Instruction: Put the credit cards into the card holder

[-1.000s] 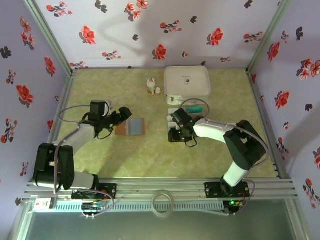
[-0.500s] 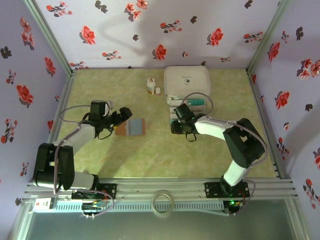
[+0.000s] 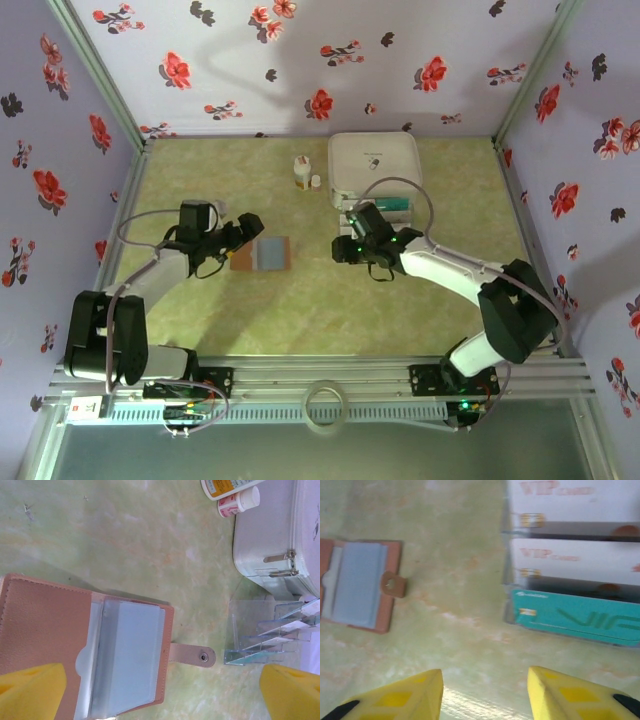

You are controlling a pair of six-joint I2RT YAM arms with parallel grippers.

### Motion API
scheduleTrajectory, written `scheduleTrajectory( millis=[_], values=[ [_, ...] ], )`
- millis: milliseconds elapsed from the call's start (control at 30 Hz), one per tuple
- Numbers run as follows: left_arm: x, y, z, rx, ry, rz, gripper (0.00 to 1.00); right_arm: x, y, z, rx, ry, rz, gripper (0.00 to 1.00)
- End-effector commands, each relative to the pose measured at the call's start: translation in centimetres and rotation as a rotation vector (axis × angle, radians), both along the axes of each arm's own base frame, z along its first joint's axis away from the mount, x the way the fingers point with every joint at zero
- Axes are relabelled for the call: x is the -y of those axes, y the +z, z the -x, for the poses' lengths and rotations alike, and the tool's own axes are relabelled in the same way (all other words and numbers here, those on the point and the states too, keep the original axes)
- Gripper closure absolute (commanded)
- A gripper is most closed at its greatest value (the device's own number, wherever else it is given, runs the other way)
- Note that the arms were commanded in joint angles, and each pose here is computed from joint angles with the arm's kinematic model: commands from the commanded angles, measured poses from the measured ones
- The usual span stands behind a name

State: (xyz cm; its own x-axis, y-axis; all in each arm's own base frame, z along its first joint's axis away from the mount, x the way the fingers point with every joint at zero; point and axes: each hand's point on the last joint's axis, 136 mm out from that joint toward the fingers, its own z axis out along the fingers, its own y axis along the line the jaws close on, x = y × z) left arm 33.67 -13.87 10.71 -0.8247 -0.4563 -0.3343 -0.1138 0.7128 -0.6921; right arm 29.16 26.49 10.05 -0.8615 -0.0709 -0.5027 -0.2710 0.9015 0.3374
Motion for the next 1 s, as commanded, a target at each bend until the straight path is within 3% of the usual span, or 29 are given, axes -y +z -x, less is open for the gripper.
scheduleTrajectory(
  millis=[0,267,700,833,967],
  values=[
    [0.3,0.0,0.7,-0.016,-0.014,0.006,0.0,-2.8,0.4,-0.4,-0.021,0.024,-0.021,0.5],
    [0.0,-0.7,0.8,-0.027,-0.008,-0.013,0.0,-8.4,-1.6,-4.3,-0.041,0.018,-0.043,0.48],
    [0.0,-1.4,0.9,-0.049,-0.019,-0.028,0.0,-11.0,-5.3,-6.1,-0.099,0.007,-0.052,0.54],
    [0.0,-1.5,0.9,-0.054,-0.019,-0.031,0.0,-11.0,-5.8,-5.7,-0.116,0.017,-0.057,0.65],
    [0.0,-1.7,1.1,-0.061,-0.019,-0.034,0.0,-10.7,-5.7,-5.0,-0.122,0.025,-0.069,0.92]
  ],
)
